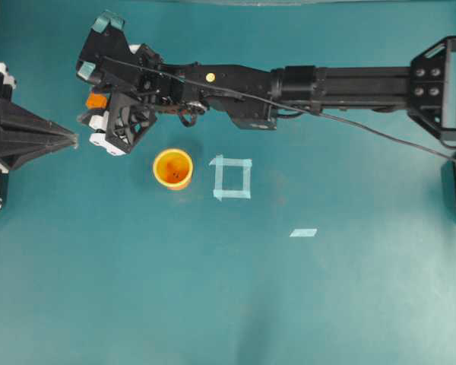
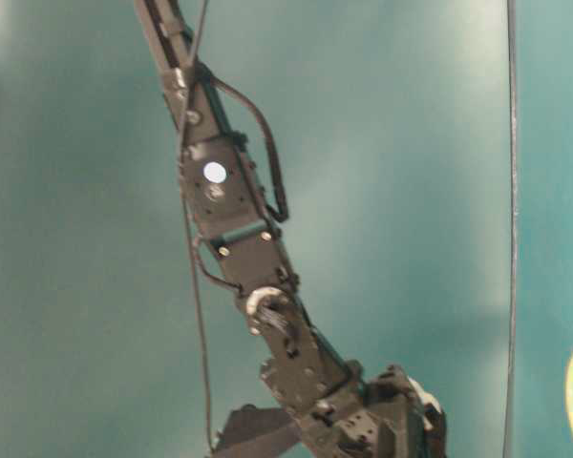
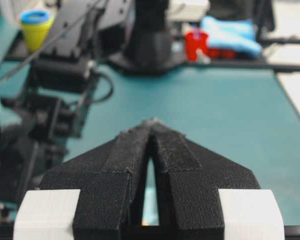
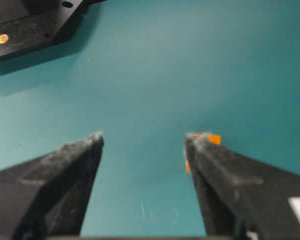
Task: Move the block toward the cup with right arm.
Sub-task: 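Lower the open right gripper around the orange cube and close it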
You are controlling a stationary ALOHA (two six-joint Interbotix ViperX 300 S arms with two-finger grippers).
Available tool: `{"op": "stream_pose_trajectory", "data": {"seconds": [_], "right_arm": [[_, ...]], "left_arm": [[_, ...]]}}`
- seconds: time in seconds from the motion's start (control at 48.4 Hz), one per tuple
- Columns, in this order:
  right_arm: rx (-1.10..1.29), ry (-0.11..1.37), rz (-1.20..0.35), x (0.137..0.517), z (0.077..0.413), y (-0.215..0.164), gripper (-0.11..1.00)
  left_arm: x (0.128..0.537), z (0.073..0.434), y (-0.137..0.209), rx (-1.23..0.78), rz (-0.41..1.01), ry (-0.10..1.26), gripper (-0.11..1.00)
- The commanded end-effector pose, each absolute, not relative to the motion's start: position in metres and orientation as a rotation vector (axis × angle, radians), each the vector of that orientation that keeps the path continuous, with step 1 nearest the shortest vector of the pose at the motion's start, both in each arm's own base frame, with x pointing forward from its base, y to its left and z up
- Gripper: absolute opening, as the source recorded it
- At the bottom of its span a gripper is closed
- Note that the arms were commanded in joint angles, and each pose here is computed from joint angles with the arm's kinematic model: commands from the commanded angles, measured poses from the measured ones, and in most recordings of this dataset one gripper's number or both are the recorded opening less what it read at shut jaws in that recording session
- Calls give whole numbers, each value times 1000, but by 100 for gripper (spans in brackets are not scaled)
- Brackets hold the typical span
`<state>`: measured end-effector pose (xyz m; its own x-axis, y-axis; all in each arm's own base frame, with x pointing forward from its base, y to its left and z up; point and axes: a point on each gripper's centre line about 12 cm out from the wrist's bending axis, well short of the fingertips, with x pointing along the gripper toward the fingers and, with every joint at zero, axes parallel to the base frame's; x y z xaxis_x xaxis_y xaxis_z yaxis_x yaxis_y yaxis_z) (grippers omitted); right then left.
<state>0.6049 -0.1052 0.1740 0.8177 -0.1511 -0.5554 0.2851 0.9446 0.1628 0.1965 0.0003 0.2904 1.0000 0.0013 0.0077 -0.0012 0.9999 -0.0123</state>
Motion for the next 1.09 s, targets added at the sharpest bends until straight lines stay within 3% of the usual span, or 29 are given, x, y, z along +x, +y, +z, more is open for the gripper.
{"op": "stream_pose_trajectory", "data": {"seconds": [0.0,1.074], "right_arm": [[242,499,-236,610,201,-111,66],[188,490,-274,625,150,-145,66]], "left_arm": [[199,303,1,-11,2,-43,1],[198,303,1,-11,2,-44,1]]}}
